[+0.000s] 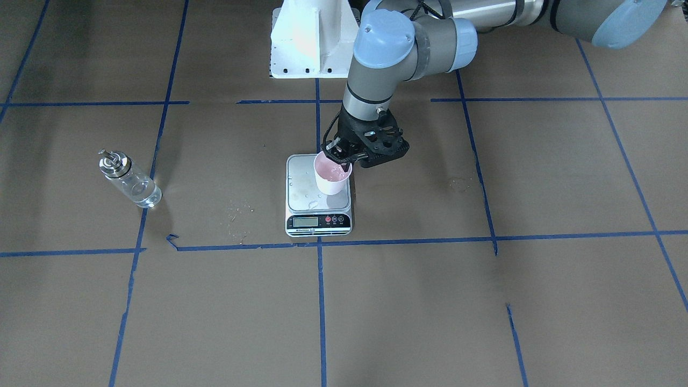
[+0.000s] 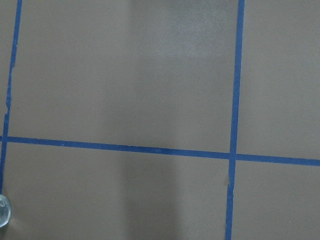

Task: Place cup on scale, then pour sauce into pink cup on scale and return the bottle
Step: 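Lift the pink cup with the left gripper and carry it onto the scale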

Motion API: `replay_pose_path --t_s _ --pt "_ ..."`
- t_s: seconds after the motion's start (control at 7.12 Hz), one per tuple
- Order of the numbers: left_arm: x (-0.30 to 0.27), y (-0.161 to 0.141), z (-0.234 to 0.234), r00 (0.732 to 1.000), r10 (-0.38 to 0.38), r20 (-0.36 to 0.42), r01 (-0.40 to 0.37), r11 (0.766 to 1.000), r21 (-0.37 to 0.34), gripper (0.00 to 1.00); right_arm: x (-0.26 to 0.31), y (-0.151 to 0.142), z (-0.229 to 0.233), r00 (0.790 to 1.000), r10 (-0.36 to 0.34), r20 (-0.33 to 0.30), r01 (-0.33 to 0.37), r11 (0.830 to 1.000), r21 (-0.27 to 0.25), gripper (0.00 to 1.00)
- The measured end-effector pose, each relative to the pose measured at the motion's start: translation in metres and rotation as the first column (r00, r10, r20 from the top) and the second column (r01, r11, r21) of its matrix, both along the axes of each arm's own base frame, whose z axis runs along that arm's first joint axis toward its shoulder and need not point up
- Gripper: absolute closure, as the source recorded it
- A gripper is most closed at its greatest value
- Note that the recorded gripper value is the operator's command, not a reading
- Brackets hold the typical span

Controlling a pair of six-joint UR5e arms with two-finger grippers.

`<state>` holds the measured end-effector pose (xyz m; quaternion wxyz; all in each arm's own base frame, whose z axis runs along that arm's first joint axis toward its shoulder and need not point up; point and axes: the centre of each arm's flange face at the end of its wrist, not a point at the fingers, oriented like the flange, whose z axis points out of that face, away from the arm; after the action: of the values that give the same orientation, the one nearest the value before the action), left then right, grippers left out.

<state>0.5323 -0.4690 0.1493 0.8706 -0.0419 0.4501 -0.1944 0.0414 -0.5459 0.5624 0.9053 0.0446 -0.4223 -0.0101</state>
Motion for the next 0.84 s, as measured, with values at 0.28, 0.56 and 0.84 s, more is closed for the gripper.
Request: replay_pose_path --t_s 0.28,0.56,0.84 --pt "0.022 0.008 -0.001 1.0 0.007 -0.012 -0.007 1.0 0.009 1.0 0.0 0.0 0.0 1.0 0.0 0.002 0.0 1.0 0.0 0.0" --pt "0.031 0.011 0.009 1.0 0.008 -0.003 -0.008 1.0 0.014 0.73 0.0 0.0 0.0 1.0 0.001 0.003 -0.001 1.0 0.0 0.0" --pt "0.031 0.012 0.013 1.0 0.01 0.001 -0.01 1.0 0.017 0.0 0.0 -0.001 0.0 1.0 0.0 0.004 0.0 1.0 0.0 0.0"
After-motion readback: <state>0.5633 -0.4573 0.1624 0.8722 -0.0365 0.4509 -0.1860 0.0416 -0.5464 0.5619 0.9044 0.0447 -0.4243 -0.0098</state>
